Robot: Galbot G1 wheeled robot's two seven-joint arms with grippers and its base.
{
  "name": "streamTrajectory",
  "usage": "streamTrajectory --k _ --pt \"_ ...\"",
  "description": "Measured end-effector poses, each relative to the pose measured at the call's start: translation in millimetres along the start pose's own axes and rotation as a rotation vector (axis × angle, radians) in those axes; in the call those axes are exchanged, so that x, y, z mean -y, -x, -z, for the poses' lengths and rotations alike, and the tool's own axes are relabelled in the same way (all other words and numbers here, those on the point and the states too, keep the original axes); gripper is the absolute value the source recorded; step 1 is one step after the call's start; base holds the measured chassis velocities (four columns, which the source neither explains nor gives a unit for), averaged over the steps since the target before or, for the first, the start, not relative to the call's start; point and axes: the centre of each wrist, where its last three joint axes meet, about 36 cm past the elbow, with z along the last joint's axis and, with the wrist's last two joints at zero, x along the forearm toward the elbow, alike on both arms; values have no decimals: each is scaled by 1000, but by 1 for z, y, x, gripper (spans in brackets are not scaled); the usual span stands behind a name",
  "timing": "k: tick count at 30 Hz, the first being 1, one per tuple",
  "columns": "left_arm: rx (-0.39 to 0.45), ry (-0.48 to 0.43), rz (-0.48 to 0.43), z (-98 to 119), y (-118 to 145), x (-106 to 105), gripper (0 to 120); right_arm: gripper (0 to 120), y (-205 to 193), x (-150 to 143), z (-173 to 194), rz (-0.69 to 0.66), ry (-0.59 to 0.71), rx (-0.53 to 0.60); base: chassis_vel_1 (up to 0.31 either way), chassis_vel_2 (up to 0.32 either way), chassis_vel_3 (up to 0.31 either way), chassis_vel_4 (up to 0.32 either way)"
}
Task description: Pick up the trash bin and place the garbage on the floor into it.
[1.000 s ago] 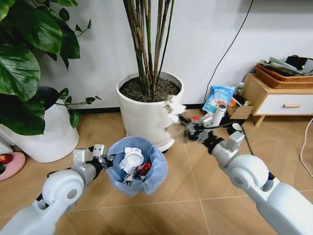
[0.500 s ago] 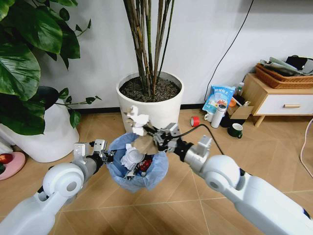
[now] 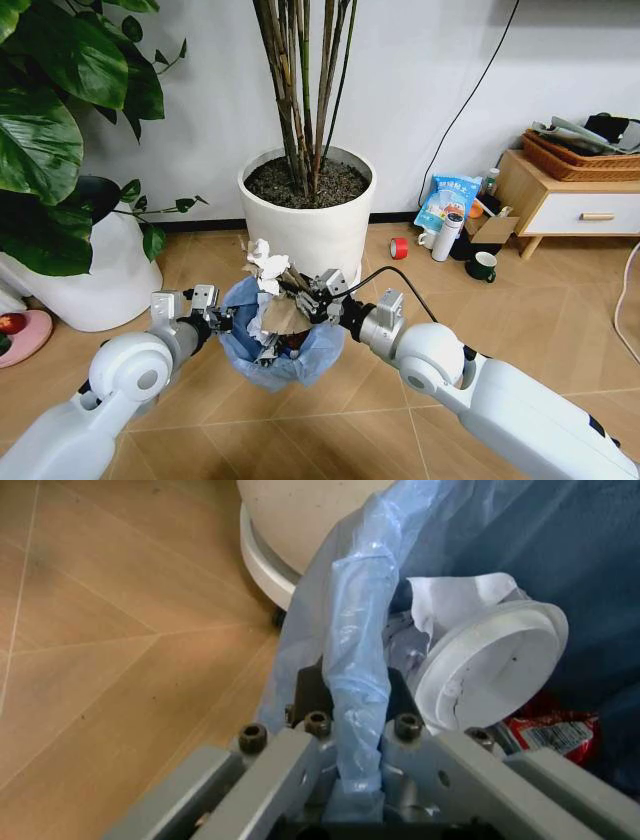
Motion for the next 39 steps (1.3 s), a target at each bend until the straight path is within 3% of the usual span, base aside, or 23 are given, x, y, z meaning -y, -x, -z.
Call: streamTrajectory --k 2,4,17,28,36,39 --pt "0 0 0 0 0 0 0 39 0 0 -1 0 -2 0 0 0 0 0" --pt "-1 1 1 0 0 0 0 50 0 0 -1 -1 -4 2 0 0 0 0" --pt "5 -5 2 0 0 0 0 96 -1 2 17 -19 -21 46 0 0 0 0" --pt "10 -9 11 0 -2 -2 0 100 -9 12 24 -77 -14 73 0 0 0 0" --pt "7 -13 25 -4 -3 -4 0 100 -40 24 18 -245 14 80 0 0 0 0" --pt "2 -18 39 -12 -5 -4 0 100 -47 24 11 -371 -2 71 0 0 0 0"
